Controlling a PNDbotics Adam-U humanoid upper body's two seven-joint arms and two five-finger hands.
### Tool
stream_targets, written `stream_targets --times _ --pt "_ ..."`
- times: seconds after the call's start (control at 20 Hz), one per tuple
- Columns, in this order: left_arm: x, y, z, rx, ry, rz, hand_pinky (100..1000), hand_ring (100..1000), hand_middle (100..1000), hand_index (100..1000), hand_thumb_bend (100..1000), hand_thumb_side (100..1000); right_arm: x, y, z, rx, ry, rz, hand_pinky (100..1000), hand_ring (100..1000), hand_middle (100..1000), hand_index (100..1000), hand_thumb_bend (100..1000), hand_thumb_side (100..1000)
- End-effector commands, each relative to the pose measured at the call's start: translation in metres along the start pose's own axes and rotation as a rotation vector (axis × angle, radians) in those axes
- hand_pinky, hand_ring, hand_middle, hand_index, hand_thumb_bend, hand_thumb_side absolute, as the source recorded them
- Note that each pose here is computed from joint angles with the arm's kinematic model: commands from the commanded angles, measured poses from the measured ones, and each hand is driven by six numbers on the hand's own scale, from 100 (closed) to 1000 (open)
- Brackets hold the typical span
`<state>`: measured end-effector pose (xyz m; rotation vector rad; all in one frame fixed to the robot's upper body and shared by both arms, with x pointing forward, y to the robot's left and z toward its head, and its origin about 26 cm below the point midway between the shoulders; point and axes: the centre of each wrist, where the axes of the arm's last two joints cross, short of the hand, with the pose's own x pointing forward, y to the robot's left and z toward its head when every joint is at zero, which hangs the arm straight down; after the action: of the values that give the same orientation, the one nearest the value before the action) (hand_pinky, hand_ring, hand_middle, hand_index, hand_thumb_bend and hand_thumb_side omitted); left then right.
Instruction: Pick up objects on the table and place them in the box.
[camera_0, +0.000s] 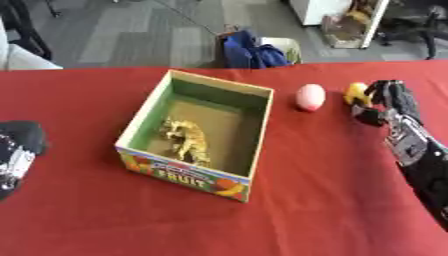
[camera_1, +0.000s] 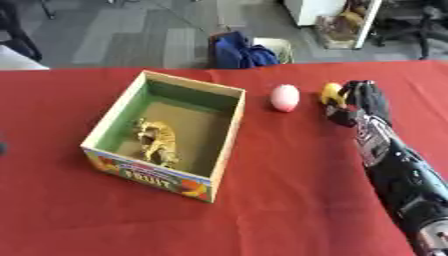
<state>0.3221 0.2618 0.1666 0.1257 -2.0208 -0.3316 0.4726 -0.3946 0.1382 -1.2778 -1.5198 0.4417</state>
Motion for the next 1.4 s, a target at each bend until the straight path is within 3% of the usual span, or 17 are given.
stream_targets --times 0.05,0.4,0.75,1.1,1.4 --pt "0.008 0.004 -0.002 -0.007 -0.029 -0.021 689 615 580 700 393 493 0.013 -0.019 -0.013 -0.09 -0.049 -0.041 640 527 190 311 100 100" --pt "0.007 0.004 -0.001 -0.006 -0.024 -0.015 689 615 580 700 395 486 0.055 -0.027 -0.021 -0.101 -0.205 -0.118 638 523 191 312 100 100" --pt "0.008 0.003 -0.002 -0.012 -0.024 -0.006 688 614 579 699 400 481 0.126 -0.023 -0.019 -0.028 -0.456 -0.182 650 534 211 332 100 100" --pt "0.008 0.001 -0.003 -0.022 -0.029 0.004 687 613 577 698 402 482 0.184 0.005 -0.001 0.121 -0.65 -0.168 662 548 235 357 100 100" --pt "0.009 -0.001 -0.004 -0.026 -0.032 0.008 687 612 577 698 405 482 0.2 0.035 0.017 0.24 -0.756 -0.085 682 577 274 397 100 100"
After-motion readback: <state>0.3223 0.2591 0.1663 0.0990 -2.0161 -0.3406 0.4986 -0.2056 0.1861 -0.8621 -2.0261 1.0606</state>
